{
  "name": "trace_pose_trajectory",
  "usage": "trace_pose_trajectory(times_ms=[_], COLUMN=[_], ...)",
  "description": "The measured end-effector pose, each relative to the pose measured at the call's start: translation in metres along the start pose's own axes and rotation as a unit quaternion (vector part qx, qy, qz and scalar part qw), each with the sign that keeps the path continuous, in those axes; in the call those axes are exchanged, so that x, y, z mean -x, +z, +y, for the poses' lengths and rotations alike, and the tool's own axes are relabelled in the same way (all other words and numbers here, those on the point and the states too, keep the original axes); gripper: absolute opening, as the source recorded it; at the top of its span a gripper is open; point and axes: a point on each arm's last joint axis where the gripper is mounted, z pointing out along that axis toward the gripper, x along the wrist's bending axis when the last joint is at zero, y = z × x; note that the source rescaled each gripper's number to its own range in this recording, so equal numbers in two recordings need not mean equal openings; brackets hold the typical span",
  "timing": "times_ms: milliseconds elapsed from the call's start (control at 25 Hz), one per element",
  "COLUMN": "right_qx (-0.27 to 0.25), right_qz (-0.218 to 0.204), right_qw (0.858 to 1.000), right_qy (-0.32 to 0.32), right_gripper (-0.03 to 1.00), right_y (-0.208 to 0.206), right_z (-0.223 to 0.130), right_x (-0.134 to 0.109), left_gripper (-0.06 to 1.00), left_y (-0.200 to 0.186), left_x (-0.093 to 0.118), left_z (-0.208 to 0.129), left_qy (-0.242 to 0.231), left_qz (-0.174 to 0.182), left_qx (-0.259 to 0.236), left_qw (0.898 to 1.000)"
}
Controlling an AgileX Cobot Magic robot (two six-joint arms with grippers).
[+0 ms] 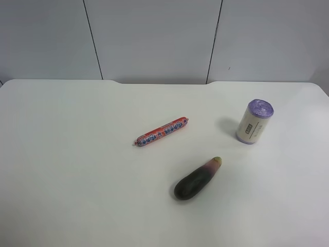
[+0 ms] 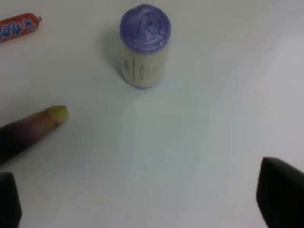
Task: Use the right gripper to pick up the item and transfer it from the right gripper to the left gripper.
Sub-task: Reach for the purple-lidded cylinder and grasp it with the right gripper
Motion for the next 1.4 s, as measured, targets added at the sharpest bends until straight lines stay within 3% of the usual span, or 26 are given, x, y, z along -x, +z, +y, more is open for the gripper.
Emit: trace_pose_trajectory(times_ms=[240, 560, 880, 1400], right_qx=[-0.052, -0.149, -0.231, -0.300], right_qz=[0.000, 0.001, 0.001, -0.005], right_qw=[0.999, 0.989, 0.973, 0.954], right_qy=[-0.001, -0.001, -0.002, -0.008], right_gripper=[1.00, 1.00, 1.00, 1.00], right_y=[0.035, 0.100, 0.162, 0.232], right_z=[0.056, 0.102, 0.120, 0.121], right_x=[0.000, 0.000, -0.001, 0.000], left_gripper=[1.00, 1.00, 1.00, 1.00], left_y=[0.000, 0.000, 0.000, 0.000], left_x=[0.000, 0.000, 0.000, 0.000], left_z=[0.000, 0.000, 0.000, 0.000], left_qy=[0.000, 0.000, 0.000, 0.000], left_qz=[0.000, 0.000, 0.000, 0.000], left_qx=[0.000, 0.000, 0.000, 0.000], left_qw=[1.000, 1.000, 1.000, 1.000])
